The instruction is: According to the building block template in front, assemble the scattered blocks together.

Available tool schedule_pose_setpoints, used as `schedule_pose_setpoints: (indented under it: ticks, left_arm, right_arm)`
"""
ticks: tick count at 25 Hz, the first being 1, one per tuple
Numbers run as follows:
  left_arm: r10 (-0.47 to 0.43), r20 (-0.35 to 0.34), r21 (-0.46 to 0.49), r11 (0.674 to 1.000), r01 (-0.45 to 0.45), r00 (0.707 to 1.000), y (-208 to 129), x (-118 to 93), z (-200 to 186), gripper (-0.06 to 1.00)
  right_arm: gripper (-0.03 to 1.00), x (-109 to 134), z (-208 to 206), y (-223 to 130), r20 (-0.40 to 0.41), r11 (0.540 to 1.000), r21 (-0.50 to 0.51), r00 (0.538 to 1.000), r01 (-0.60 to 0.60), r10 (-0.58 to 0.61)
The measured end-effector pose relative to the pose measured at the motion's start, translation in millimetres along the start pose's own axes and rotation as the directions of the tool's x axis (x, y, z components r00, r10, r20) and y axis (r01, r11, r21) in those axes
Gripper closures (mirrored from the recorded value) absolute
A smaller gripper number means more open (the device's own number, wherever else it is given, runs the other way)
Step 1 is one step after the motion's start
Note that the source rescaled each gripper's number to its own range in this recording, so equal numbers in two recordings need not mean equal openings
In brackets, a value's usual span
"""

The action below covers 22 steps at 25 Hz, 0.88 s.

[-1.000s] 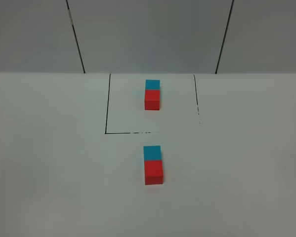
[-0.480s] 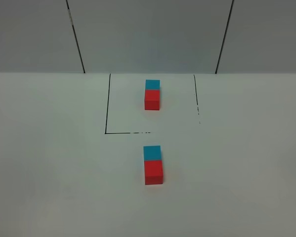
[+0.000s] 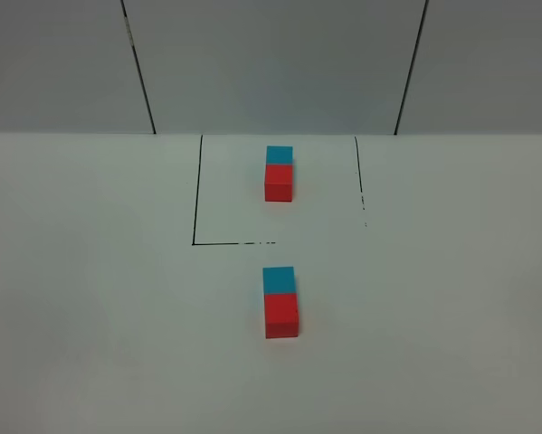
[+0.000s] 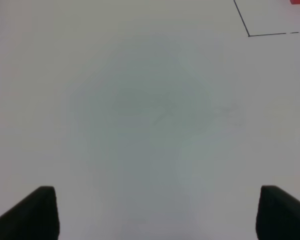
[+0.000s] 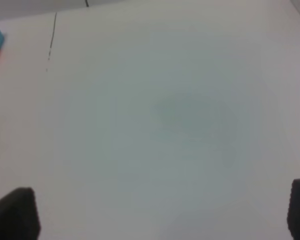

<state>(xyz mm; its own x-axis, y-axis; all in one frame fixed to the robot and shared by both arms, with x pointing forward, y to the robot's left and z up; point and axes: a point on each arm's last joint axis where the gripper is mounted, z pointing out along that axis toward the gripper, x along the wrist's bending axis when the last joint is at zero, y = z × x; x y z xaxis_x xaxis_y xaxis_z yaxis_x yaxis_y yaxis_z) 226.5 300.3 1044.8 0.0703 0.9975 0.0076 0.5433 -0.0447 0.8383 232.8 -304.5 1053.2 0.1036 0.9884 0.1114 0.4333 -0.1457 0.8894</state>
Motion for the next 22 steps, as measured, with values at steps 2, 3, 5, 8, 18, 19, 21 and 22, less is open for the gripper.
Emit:
schedule_pose_setpoints:
  ticks: [2,3,5,8,18,19,21,22]
  left_arm:
    - [0.0,0.0,0.0,1.0,0.0,1.0,0.0,0.0,0.0,0.06]
    - [0.0,0.0,0.0,1.0,0.0,1.0,0.0,0.0,0.0,0.06]
    - [0.0,0.0,0.0,1.0,0.0,1.0,0.0,0.0,0.0,0.06]
    - [0.0,0.0,0.0,1.0,0.0,1.0,0.0,0.0,0.0,0.06]
    - [0.0,0.0,0.0,1.0,0.0,1.0,0.0,0.0,0.0,0.06]
    - [0.0,0.0,0.0,1.0,0.0,1.0,0.0,0.0,0.0,0.06]
    - [0.0,0.0,0.0,1.0,0.0,1.0,0.0,0.0,0.0,0.06]
    - [0.0,0.0,0.0,1.0,0.0,1.0,0.0,0.0,0.0,0.06]
  right_arm:
    - [-0.03,0.5,0.0,-0.1,-0.005,1.0,0.001,1.0,0.011,-0.011]
    - [-0.03,0.8,0.0,-0.1,-0.009,1.0,0.002,1.0,0.019,-0.019]
    - [-0.03,1.8,0.0,-0.3,-0.02,0.999,0.003,0.999,0.036,-0.036]
    - [-0.03,3.6,-0.1,-0.6,-0.04,0.999,0.005,0.998,0.053,-0.052]
    - [-0.03,4.0,0.0,-0.8,-0.044,0.998,0.006,0.998,0.055,-0.054]
    - [-0.03,4.0,0.0,-0.8,-0.044,0.998,0.006,0.998,0.055,-0.054]
    - [-0.03,4.0,0.0,-0.8,-0.044,0.998,0.006,0.998,0.055,-0.054]
    - [-0.03,4.0,0.0,-0.8,-0.044,0.998,0.006,0.998,0.055,-0.054]
